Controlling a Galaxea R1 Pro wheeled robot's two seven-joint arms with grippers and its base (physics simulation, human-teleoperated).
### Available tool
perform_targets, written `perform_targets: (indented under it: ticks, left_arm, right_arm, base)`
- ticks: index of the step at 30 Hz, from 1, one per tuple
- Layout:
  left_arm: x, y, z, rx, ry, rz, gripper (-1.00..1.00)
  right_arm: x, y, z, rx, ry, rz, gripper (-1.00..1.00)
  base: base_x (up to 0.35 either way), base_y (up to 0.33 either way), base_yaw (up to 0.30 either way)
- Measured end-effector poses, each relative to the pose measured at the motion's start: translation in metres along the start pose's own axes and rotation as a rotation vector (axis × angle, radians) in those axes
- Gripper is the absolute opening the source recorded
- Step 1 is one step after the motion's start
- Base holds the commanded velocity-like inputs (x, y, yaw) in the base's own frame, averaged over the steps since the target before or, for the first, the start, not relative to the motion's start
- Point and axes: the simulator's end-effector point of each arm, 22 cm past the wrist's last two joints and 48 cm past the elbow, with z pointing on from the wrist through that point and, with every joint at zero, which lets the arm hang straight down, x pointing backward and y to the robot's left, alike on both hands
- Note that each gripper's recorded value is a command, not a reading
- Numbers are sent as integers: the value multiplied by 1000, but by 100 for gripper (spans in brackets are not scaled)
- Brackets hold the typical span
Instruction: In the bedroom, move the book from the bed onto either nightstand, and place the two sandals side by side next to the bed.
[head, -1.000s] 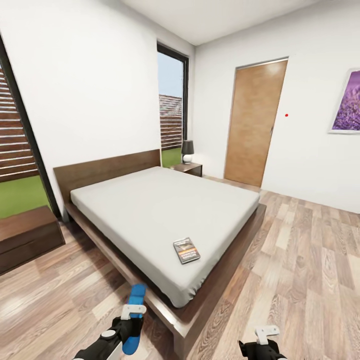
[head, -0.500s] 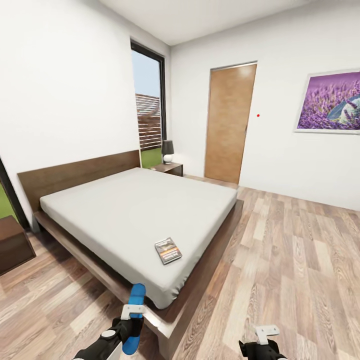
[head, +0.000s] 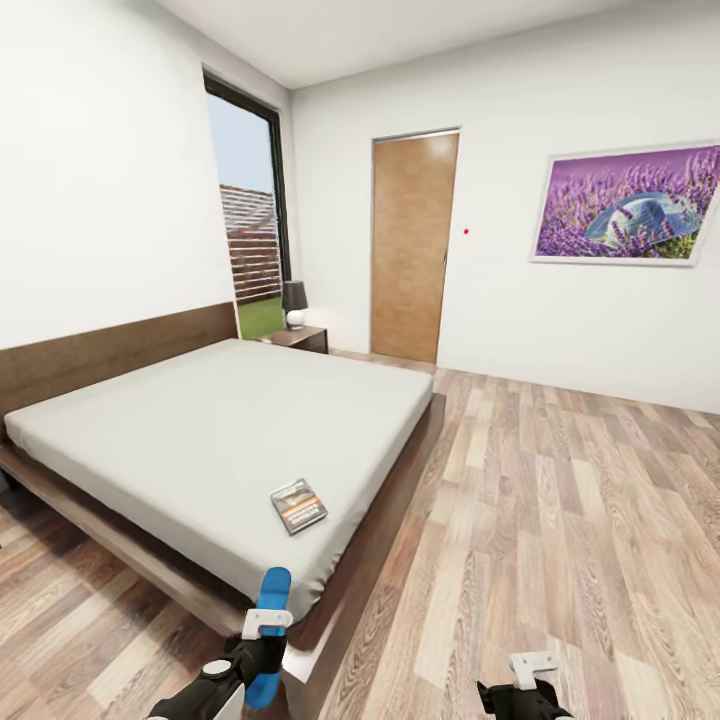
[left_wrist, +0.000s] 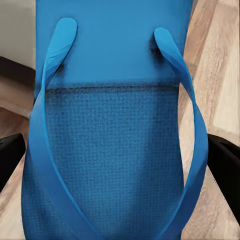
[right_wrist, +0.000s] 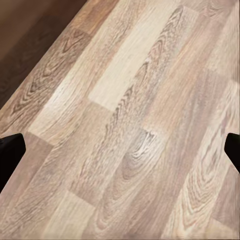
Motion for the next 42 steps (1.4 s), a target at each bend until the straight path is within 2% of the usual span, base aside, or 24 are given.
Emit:
perform_targets:
  ticks: [24,42]
  left_arm:
    - [0,0,0,0,0,0,-100]
    - [0,0,0,0,0,0,-100]
  right_arm:
    - [0,0,0,-1,0,-1,100]
    - [0,1,0,-5,0,-1,100]
  base:
    - [0,0,-267]
    - [0,0,-23]
